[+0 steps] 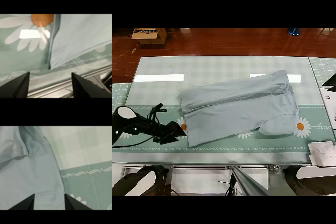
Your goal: Fold the shirts.
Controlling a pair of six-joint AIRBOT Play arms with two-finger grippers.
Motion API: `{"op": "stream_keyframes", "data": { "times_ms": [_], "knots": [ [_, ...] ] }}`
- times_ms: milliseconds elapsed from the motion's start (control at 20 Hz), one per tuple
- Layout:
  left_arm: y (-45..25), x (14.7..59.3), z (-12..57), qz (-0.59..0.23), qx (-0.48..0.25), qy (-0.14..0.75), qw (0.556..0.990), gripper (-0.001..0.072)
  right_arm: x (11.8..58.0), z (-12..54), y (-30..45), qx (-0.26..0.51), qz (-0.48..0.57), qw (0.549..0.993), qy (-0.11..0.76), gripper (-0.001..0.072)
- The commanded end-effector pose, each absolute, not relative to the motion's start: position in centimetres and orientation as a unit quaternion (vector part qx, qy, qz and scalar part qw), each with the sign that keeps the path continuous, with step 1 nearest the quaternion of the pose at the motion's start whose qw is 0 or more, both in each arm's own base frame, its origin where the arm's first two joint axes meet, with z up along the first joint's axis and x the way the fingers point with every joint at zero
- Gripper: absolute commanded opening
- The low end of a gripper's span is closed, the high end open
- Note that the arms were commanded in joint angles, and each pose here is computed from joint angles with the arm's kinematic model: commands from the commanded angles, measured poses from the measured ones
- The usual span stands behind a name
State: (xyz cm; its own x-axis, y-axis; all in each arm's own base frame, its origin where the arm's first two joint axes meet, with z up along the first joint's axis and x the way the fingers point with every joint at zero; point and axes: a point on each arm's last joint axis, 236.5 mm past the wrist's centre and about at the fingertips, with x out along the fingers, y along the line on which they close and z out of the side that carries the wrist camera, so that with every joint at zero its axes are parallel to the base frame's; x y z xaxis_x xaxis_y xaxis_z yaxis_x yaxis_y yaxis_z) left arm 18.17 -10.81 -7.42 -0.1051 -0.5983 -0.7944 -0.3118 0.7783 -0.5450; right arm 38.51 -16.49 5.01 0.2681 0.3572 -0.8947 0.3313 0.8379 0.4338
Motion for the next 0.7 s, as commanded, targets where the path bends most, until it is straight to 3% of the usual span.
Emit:
{"op": "stream_keyframes", "data": {
  "times_ms": [0, 300, 350, 400, 450, 500, 650],
  "knots": [
    [-12.5, 18.7, -8.6, -0.119, -0.346, 0.716, 0.595, 0.062, 39.0, 5.4, -16.4, 0.298, 0.022, 0.753, 0.586, 0.0427],
    [-15.0, 17.1, -12.3, -0.118, -0.317, 0.759, 0.556, 0.0615, 38.8, 5.6, -16.1, 0.299, 0.025, 0.75, 0.589, 0.0426],
    [-15.7, 17.6, -12.8, -0.115, -0.324, 0.756, 0.557, 0.0576, 38.8, 5.8, -16.1, 0.298, 0.024, 0.752, 0.587, 0.0426],
    [-16.4, 17.8, -13.2, -0.113, -0.332, 0.754, 0.556, 0.037, 38.7, 6.1, -16.1, 0.296, 0.024, 0.755, 0.585, 0.0426],
    [-17.0, 17.8, -13.4, -0.113, -0.336, 0.754, 0.554, 0.0061, 38.7, 6.4, -16.1, 0.293, 0.022, 0.758, 0.583, 0.0427],
    [-17.3, 17.8, -13.5, -0.122, -0.33, 0.753, 0.556, 0.0018, 38.6, 6.7, -16.1, 0.291, 0.022, 0.759, 0.582, 0.0428],
    [-17.3, 17.8, -13.3, -0.13, -0.325, 0.75, 0.561, 0.0017, 36.0, 4.8, -16.2, 0.281, 0.017, 0.728, 0.625, 0.0478]
  ]
}}
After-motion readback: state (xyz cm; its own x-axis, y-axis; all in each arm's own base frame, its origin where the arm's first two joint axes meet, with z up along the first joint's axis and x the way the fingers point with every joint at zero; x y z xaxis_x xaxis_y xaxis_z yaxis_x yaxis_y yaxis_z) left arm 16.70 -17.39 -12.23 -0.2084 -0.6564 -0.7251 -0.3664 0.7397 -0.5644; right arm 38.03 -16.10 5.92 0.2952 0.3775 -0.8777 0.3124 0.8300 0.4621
